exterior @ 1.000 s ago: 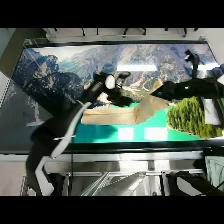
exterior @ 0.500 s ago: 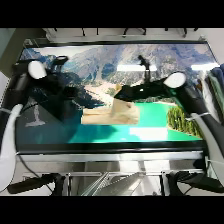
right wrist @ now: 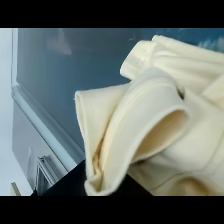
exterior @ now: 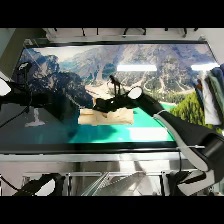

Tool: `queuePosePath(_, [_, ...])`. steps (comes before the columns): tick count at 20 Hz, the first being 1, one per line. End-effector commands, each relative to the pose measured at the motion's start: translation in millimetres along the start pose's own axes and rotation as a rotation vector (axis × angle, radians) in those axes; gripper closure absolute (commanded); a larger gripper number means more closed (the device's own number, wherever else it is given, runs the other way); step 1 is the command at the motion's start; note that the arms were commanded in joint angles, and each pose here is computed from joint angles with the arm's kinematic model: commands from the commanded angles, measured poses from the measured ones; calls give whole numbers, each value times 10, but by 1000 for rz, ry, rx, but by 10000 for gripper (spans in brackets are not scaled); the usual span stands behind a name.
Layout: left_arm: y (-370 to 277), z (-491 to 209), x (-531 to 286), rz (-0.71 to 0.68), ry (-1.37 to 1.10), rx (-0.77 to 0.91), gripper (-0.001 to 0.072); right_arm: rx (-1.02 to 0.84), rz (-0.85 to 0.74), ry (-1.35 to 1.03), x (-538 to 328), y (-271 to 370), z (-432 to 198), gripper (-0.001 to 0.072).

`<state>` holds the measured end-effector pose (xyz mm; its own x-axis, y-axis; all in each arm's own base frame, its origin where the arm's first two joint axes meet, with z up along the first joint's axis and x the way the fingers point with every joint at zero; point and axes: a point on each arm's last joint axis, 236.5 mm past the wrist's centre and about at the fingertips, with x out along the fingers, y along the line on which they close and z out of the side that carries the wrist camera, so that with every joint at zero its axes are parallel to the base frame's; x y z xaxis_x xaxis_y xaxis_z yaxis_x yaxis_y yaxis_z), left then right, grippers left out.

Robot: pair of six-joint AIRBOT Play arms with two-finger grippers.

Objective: Fold the shirts.

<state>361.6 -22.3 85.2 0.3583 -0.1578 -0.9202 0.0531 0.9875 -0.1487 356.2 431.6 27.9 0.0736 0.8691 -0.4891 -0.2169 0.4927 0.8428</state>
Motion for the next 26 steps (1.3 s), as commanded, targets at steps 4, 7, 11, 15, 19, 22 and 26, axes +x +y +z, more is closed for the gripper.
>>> queuePosePath(4, [34,-29,60,1,4,6,694,53,121,-58,606,23,-56,680])
queuePosePath(7, [-56,-43,72,-8,11,40,694,91,171,-108,602,59,84,80])
queuePosePath(11, [-109,-39,79,-13,9,57,694,32,349,-66,135,398,202,43])
queuePosePath(15, [-99,-89,78,-12,30,76,694,-29,160,102,-636,30,34,76])
queuePosePath(19, [-109,-98,79,-17,34,89,694,-26,-224,42,-1587,-829,-99,72])
queuePosePath(22, [-118,-85,80,-20,29,87,694,82,-309,-97,-1983,-1344,-88,70])
queuePosePath(26, [-211,-82,74,-59,25,77,694,184,-291,22,-1671,-1897,-407,69])
